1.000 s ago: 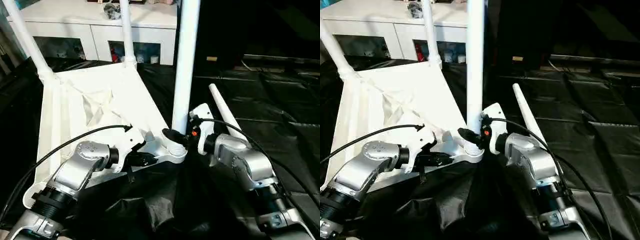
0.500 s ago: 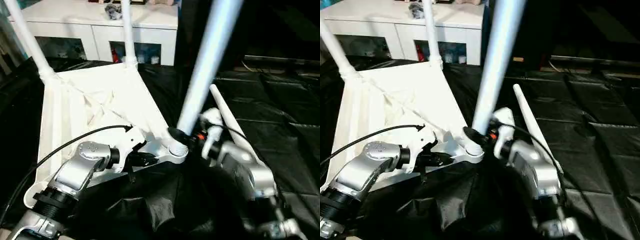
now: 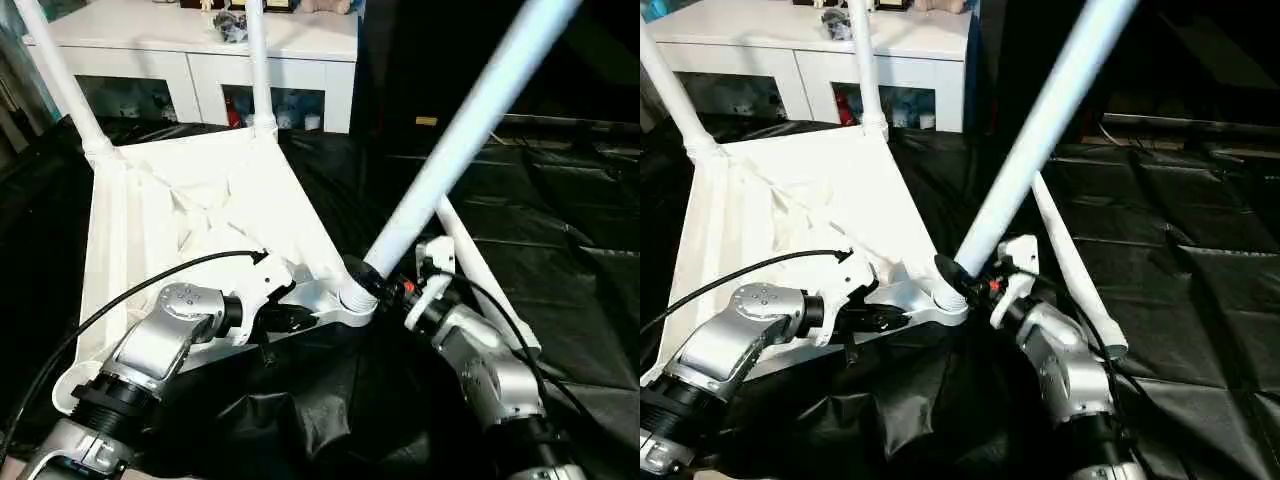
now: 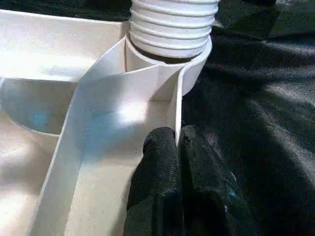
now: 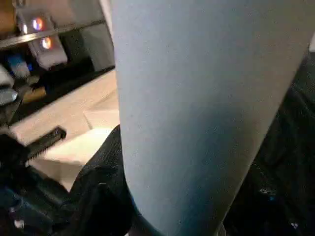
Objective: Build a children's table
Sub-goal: Insert table leg to table base
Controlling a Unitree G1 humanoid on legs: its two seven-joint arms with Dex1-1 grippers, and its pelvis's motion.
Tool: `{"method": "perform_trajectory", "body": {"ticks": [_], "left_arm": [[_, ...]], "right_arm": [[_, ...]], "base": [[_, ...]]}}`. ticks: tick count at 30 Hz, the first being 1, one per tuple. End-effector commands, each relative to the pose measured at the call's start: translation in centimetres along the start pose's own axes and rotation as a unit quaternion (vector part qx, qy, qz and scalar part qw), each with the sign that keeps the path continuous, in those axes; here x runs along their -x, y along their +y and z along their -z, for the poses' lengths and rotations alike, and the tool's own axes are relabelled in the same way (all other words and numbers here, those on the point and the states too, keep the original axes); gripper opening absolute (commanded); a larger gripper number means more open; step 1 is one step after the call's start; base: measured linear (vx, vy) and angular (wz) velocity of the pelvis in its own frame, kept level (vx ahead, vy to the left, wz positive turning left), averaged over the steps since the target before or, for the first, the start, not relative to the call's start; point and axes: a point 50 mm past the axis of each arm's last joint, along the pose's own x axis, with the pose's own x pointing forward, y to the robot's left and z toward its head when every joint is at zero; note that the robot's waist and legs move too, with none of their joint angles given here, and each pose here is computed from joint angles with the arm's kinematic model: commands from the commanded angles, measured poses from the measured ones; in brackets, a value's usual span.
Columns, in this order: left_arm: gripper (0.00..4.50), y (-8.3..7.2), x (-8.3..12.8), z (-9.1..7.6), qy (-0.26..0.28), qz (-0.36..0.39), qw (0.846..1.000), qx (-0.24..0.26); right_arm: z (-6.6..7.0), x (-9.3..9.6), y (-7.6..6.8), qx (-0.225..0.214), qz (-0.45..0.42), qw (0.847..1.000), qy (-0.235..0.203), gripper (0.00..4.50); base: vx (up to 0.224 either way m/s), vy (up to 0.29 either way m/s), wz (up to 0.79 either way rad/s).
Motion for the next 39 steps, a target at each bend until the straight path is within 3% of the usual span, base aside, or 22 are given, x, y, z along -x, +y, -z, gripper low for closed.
{"method": "perform_trajectory", "body": {"ticks": [1, 3, 8, 14, 26, 33, 39], "left_arm": [[0.0, 1.0, 0.7, 0.3, 0.009, -0.031, 0.999, 0.008], [0.0, 1.0, 0.7, 0.3, 0.01, -0.031, 0.999, 0.007], [0.0, 1.0, 0.7, 0.4, 0.011, -0.032, 0.999, 0.008], [0.0, 0.9, 0.5, 0.3, 0.009, -0.025, 1.0, 0.004], [0.0, 0.0, 0.8, -0.1, 0.005, 0.046, 0.998, -0.039], [0.0, -0.7, 1.6, -0.9, 0.016, 0.1, 0.991, -0.085], [0.0, -1.2, 1.8, -1.7, 0.011, 0.127, 0.986, -0.108]], "right_arm": [[1.7, 1.8, -1.4, 0.019, 0.047, 0.997, 0.063, 1.91], [1.5, 1.4, -1.0, 0.055, 0.03, 0.994, 0.084, 1.91], [1.0, 0.6, -0.5, 0.075, 0.0, 0.993, 0.094, 1.91], [1.3, 0.0, -0.2, 0.073, -0.049, 0.988, 0.13, 1.91], [1.8, -0.8, -1.2, 0.054, -0.133, 0.971, 0.19, 1.91], [2.7, 0.3, -0.7, 0.077, -0.237, 0.932, 0.263, 1.91], [2.8, 0.8, -0.4, 0.075, -0.28, 0.916, 0.276, 1.91]], "base": [[0.0, 0.0, 0.0], [0.0, 0.0, 0.0], [0.0, 0.0, 0.0], [0.0, 0.0, 0.0], [0.0, 0.0, 0.0], [0.0, 0.0, 0.0], [0.0, 0.0, 0.0]]}}
